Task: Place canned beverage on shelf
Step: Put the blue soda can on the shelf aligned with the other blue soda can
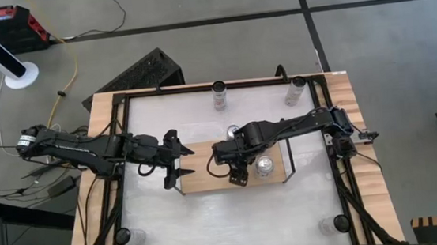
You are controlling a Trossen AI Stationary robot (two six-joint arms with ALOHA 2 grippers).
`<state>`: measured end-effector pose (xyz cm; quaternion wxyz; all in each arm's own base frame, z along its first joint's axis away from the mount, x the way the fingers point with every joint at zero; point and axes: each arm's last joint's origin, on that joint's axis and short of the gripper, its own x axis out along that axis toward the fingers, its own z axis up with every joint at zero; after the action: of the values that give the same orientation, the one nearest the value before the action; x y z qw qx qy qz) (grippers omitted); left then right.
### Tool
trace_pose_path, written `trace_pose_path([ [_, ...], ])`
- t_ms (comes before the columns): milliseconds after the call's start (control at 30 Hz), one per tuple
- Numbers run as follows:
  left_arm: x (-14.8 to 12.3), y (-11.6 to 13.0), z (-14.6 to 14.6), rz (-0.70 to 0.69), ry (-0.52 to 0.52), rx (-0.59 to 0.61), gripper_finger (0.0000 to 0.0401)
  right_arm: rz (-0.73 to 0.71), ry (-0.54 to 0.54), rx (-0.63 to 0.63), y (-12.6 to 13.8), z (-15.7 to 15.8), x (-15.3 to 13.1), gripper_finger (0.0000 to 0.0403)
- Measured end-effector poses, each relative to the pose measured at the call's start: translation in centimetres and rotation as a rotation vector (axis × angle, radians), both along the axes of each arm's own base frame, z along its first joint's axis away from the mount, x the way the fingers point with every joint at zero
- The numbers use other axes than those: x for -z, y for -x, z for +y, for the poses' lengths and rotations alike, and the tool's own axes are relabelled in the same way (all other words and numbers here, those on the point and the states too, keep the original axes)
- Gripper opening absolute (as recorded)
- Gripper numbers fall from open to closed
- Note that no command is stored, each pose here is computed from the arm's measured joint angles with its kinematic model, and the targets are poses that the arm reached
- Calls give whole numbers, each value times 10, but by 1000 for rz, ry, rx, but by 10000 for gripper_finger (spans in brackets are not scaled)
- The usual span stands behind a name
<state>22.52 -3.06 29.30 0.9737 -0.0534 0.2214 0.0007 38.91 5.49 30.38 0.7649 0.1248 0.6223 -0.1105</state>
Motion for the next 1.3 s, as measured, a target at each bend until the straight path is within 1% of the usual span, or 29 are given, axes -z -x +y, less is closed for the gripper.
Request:
trace_pose_path([
  [200,0,0,0,0,0,0,288,23,-2,-56,6,-5,-6,361],
  [300,0,0,0,0,0,0,288,31,10,-115,8,-7,-7,361],
  [633,0,0,0,0,0,0,288,22,61,-378,8,-5,-8,361],
  [800,0,0,0,0,0,0,288,-24,102,-564,5,1,-9,361],
  [1067,0,0,0,0,0,0,288,-92,166,-788,-1,7,-11,360],
  [1200,0,0,0,0,0,0,288,-97,181,-843,-1,9,-11,360],
  [1300,0,0,0,0,0,0,288,-97,183,-846,-1,8,-11,360],
])
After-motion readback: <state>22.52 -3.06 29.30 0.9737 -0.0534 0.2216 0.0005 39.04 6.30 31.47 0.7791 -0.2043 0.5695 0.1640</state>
